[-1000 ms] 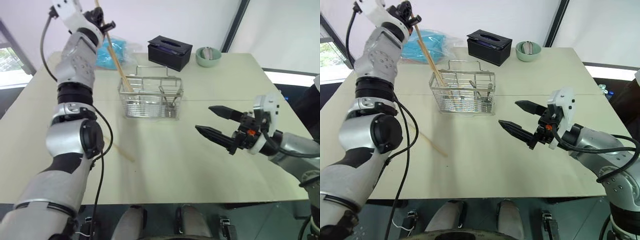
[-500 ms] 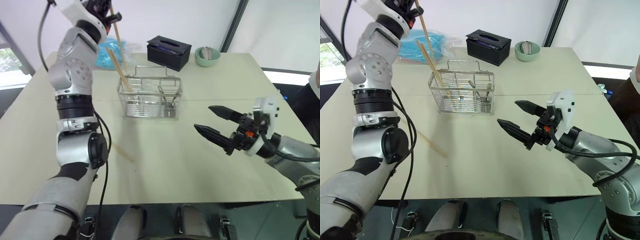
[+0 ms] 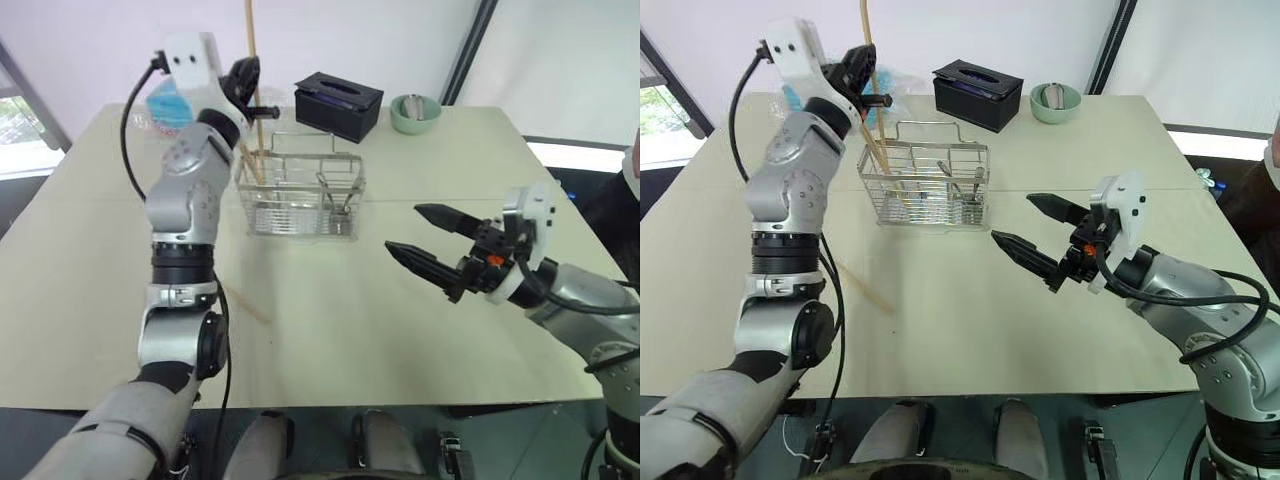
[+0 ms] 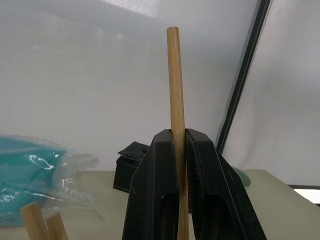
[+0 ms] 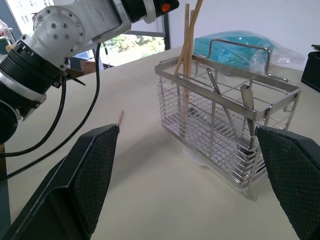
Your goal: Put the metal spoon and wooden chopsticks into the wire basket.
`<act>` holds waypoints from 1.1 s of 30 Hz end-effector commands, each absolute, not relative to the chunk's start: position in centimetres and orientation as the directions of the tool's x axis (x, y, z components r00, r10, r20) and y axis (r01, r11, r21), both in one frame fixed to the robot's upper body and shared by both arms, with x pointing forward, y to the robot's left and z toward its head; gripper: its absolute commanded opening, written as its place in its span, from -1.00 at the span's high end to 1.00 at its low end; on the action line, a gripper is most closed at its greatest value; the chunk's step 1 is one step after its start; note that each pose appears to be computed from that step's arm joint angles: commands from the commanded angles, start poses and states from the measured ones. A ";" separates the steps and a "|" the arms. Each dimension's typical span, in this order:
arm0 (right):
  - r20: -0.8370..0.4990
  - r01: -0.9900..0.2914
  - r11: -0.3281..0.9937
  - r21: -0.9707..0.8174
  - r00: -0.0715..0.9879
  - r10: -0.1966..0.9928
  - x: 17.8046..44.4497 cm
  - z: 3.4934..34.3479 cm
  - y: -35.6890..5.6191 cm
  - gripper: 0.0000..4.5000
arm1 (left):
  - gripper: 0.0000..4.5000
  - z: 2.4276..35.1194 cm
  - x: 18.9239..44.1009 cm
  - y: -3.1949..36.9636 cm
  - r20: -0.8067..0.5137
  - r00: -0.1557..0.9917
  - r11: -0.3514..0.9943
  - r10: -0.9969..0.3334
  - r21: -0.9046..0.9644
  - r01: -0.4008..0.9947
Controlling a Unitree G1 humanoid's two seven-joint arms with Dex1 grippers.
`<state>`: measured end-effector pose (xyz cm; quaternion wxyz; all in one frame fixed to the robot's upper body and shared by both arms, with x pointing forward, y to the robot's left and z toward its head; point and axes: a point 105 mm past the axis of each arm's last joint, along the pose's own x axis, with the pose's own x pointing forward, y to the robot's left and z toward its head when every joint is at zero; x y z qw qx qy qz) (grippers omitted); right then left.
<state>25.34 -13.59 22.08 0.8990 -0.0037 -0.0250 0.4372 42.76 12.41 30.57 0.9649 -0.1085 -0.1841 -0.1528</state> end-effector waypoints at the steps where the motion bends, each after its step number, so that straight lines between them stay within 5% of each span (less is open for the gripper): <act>1: 0.068 -0.786 0.616 -0.055 0.613 0.787 25.2 23.0 -13.7 -1.00 | 0.99 31.7 42.3 12.3 0.445 0.860 0.936 -0.250 -0.118 0.332; 8: 0.070 -0.768 0.638 -0.059 0.634 0.770 25.4 23.2 -14.3 -1.00 | 0.99 30.2 42.5 11.6 0.423 0.865 0.932 -0.268 -0.113 0.344; 19: 0.067 -0.755 0.652 -0.064 0.649 0.758 25.7 23.1 -14.7 -1.00 | -0.98 30.8 41.7 12.3 0.428 0.866 0.928 -0.258 -0.140 0.346; 27: 0.065 -0.764 0.642 -0.069 0.638 0.767 26.3 23.1 -14.5 -1.00 | -0.98 34.0 40.6 16.0 0.391 0.897 0.955 -0.205 -0.121 0.270; 33: 0.056 -0.786 0.614 -0.073 0.612 0.789 26.6 22.9 -14.1 -1.00 | -0.98 32.9 40.6 22.3 0.149 0.987 0.941 0.059 -0.337 -0.006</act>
